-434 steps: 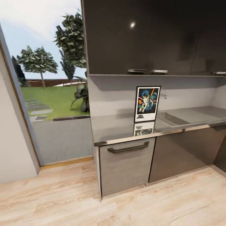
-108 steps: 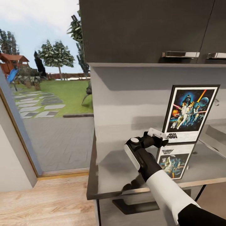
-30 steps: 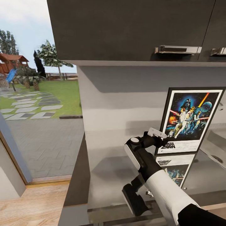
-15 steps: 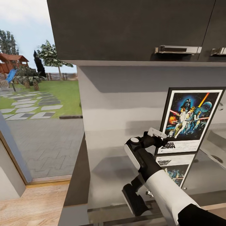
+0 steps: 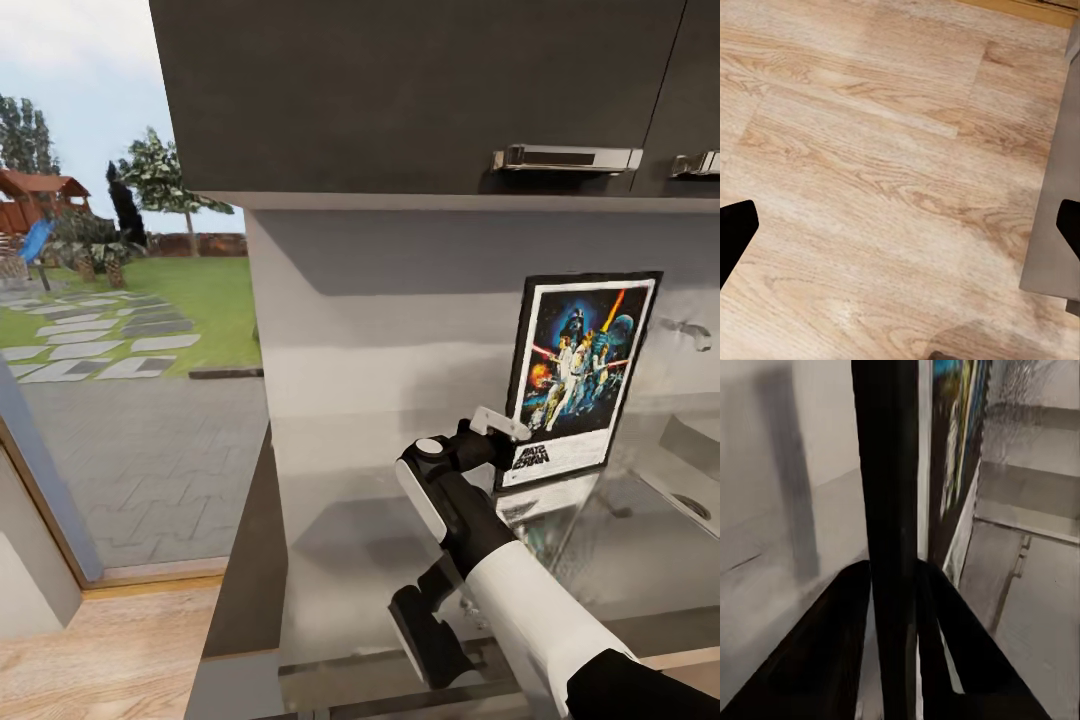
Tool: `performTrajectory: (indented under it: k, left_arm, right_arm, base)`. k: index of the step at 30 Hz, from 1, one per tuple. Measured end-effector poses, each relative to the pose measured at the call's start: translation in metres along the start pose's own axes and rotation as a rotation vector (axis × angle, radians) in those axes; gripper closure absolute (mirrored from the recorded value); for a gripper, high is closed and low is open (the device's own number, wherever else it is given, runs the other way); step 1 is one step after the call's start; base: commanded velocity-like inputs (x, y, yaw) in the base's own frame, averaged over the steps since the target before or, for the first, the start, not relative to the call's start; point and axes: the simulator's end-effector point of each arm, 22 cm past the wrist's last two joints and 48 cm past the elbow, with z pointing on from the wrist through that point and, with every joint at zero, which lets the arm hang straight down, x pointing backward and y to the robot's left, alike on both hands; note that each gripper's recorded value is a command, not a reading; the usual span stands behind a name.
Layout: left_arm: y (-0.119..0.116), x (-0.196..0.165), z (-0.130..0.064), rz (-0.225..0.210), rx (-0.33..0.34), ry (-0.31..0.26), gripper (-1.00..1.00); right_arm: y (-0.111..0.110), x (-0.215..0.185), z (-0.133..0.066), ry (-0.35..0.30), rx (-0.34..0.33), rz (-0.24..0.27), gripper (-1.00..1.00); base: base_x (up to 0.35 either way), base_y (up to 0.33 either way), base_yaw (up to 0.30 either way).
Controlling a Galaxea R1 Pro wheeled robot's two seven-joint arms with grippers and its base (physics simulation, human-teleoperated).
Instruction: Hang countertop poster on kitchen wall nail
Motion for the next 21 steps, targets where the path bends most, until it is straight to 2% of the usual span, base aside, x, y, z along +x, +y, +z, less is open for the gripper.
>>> performTrajectory:
  k: [21]
  left_arm:
    - [-0.0001,-0.0004,0.0,0.0,0.001,-0.001,-1.0]
  right_arm:
    - [0.0001,-0.0004,-0.0005,0.0,0.0,0.002,1.0]
  base:
    - [0.0,0.0,0.0]
